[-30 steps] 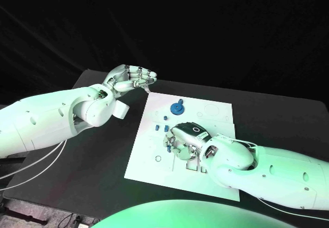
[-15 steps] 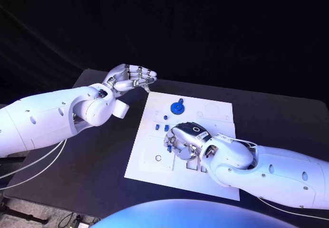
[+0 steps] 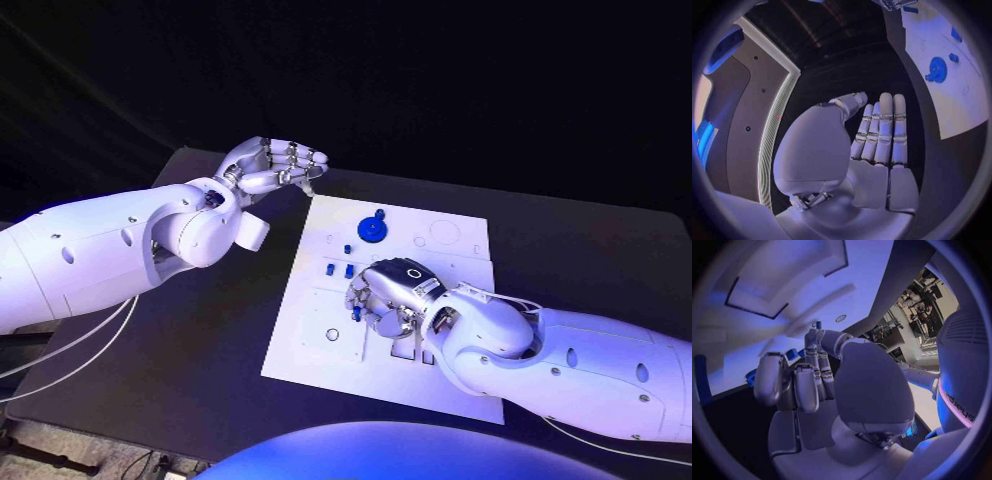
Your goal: Assemble the parts on the task board
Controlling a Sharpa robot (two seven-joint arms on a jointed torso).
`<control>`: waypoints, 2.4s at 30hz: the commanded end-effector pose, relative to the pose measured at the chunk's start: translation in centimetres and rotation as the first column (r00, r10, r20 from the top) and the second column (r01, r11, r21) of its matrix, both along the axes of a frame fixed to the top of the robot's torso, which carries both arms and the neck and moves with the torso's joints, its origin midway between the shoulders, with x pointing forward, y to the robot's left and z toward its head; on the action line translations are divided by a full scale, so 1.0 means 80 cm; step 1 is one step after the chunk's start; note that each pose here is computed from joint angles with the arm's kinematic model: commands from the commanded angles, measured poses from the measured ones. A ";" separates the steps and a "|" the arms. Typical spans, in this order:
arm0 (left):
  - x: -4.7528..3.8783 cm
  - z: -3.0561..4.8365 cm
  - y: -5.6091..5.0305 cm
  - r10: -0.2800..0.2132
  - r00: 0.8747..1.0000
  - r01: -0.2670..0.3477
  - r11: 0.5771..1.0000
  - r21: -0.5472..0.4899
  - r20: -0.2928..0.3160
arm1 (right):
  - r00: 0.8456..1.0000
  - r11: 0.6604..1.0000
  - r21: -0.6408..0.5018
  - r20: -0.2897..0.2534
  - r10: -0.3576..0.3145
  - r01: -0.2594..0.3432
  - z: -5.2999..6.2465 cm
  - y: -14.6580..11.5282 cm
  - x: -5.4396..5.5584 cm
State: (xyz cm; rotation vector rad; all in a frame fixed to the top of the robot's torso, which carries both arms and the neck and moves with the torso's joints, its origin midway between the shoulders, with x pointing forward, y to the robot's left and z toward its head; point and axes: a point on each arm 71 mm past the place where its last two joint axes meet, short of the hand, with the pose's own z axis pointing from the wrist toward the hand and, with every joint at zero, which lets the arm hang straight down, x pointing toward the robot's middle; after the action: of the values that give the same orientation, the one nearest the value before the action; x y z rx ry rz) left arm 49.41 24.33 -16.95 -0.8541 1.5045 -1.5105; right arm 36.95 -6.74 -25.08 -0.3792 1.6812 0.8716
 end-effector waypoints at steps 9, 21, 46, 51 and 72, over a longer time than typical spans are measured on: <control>0.000 0.0009 -0.001 -0.014 1.000 0.014 1.000 -0.008 0.000 | 1.000 1.000 0.026 0.021 -0.014 0.013 0.004 -0.002 -0.001; -0.001 0.0009 -0.001 -0.015 1.000 0.015 1.000 -0.008 0.000 | 0.999 0.999 0.030 0.026 -0.023 0.022 0.004 0.000 -0.001; -0.001 0.0009 -0.001 -0.015 1.000 0.015 1.000 -0.007 -0.001 | 0.999 1.000 0.008 0.031 -0.019 0.019 -0.002 0.005 0.002; -0.001 0.0009 -0.001 -0.015 1.000 0.015 1.000 -0.007 -0.001 | 0.999 1.000 0.004 0.028 -0.020 0.020 -0.004 0.005 0.002; -0.001 0.0007 0.000 -0.015 1.000 0.015 1.000 -0.005 -0.003 | 1.000 1.000 -0.005 0.021 -0.018 0.018 -0.009 0.007 0.002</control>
State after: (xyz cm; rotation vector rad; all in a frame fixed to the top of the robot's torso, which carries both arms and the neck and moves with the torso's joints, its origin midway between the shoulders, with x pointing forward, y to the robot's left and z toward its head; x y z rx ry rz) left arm 49.41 24.49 -16.99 -0.8571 1.5077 -1.5061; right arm 37.23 -6.29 -25.66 -0.3550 1.6596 0.8543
